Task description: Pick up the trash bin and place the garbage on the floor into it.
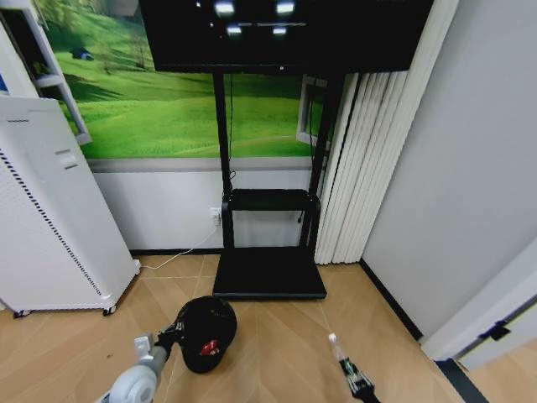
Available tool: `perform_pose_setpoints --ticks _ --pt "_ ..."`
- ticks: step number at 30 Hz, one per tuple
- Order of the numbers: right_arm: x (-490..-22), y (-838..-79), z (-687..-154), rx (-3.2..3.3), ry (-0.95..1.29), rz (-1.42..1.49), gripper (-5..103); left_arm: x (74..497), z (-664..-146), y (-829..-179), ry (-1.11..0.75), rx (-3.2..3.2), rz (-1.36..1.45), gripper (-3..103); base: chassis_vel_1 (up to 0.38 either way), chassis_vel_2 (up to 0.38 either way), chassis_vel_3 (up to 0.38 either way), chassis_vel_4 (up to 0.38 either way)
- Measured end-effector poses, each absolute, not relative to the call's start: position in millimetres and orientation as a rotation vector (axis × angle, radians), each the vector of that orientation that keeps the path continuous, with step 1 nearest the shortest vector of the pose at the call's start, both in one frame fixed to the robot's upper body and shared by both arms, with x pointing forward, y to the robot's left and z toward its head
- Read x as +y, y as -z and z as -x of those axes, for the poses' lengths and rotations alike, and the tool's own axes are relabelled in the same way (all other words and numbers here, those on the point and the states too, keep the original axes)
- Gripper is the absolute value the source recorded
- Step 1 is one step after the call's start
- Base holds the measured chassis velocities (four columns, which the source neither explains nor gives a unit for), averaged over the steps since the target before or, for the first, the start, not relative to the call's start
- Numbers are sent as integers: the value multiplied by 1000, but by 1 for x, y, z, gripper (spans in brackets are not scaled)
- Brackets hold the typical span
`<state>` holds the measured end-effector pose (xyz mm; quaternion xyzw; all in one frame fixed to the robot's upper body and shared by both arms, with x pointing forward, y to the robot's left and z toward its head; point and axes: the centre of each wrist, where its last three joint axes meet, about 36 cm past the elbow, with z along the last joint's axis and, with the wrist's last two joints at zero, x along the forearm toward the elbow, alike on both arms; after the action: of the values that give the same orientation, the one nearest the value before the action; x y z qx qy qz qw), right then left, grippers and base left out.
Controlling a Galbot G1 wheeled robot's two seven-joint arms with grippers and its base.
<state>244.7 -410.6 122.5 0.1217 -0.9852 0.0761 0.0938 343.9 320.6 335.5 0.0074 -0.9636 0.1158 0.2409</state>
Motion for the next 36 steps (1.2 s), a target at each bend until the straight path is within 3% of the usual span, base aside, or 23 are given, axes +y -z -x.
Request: perform_pose_setpoints --ticks 14,25,36 --pt "-366 -215 -276 -3096 -181 -737 27 321 -349 -347 -297 -2654 7 7 0 0 0 0" --pt "-311 -267 -334 -3101 -163 -1091 27 317 -346 -353 -263 -2640 37 7 0 0 0 0" --pt "-242 -266 -314 -3023 32 -1277 27 308 -354 -356 -275 -2638 35 7 0 0 0 0"
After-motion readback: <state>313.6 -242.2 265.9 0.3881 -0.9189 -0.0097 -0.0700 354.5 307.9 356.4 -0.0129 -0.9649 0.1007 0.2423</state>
